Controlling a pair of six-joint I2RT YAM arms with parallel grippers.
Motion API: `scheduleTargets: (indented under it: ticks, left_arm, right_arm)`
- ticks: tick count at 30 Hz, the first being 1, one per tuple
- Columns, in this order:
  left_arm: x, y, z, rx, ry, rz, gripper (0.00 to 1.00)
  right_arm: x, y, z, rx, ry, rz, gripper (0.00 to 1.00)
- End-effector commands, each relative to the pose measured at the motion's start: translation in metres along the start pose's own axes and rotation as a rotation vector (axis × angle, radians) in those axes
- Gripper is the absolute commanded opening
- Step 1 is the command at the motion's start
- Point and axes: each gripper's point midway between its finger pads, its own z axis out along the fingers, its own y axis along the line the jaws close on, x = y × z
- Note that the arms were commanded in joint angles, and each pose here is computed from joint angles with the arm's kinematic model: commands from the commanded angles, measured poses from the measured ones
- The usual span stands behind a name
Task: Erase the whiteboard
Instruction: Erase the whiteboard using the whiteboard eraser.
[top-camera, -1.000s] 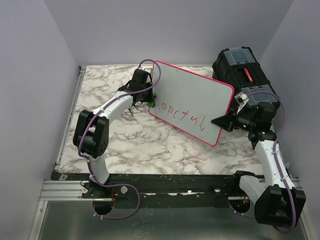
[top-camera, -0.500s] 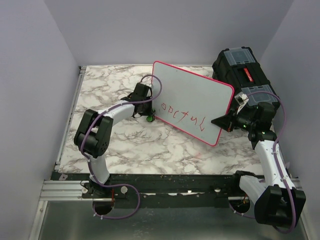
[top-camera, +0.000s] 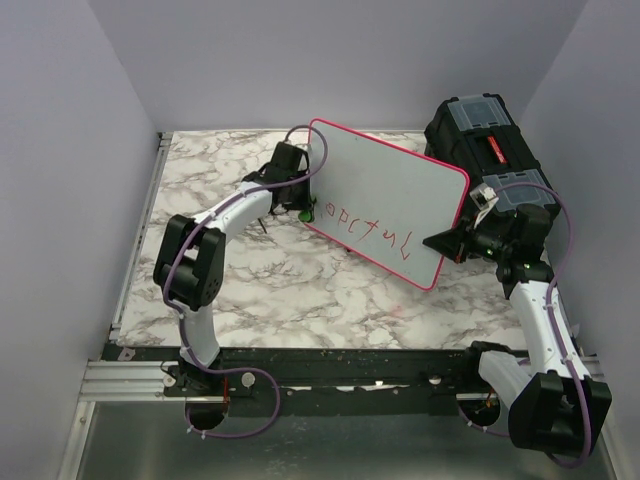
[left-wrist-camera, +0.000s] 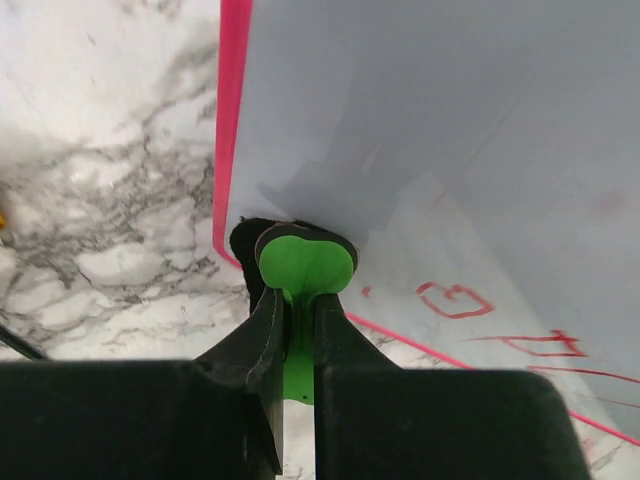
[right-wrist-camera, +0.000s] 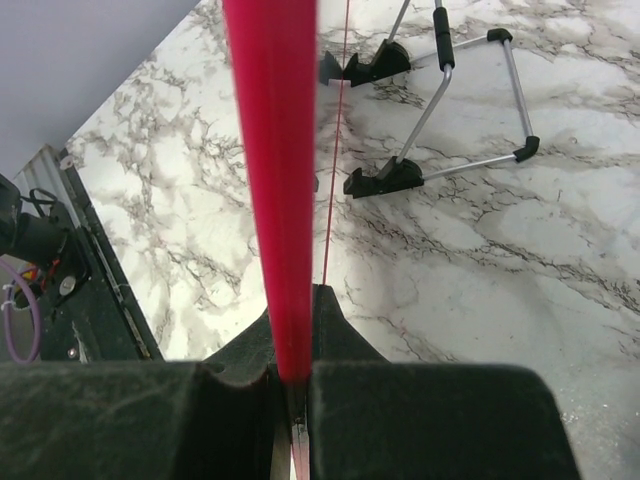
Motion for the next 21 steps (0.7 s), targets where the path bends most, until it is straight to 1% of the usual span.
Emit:
scheduleTargets:
  ticks: [1, 3, 7, 11, 14, 16, 18, 21]
  left_arm:
    - [-0.061, -0.017, -0.017, 0.05, -0.135, 0.006, 0.0]
    - [-0.062, -0.016, -0.018, 0.048, -0.14, 0.003, 0.0]
    - [-0.04, -0.008, -0.006, 0.041, -0.098, -0.009, 0.0]
    - [-0.001, -0.002, 0.012, 0.061, -0.024, -0.034, 0.0]
    - [0.032, -0.004, 0.022, 0.073, 0.03, -0.024, 0.0]
    - [0.045, -0.007, 0.026, 0.078, 0.052, -0.015, 0.0]
    - [0.045, -0.01, 0.024, 0.085, 0.04, -0.015, 0.0]
    - [0.033, -0.015, 0.021, 0.085, 0.025, -0.012, 0.0]
  right_arm:
    - [-0.017, 0.047, -0.005, -0.224, -0.03, -0.081, 0.01]
    - [-0.017, 0.047, -0.005, -0.226, -0.03, -0.082, 0.01]
    - [-0.017, 0.048, -0.005, -0.231, -0.03, -0.084, 0.0]
    - [-0.017, 0.048, -0.005, -0.232, -0.03, -0.084, 0.0]
    - [-0.017, 0.047, -0.005, -0.232, -0.029, -0.081, 0.0]
    - [-0.017, 0.048, -0.005, -0.232, -0.03, -0.083, 0.0]
    - [-0.016, 0.047, -0.005, -0.232, -0.028, -0.079, 0.0]
    - [-0.016, 0.047, -0.005, -0.229, -0.028, -0.078, 0.0]
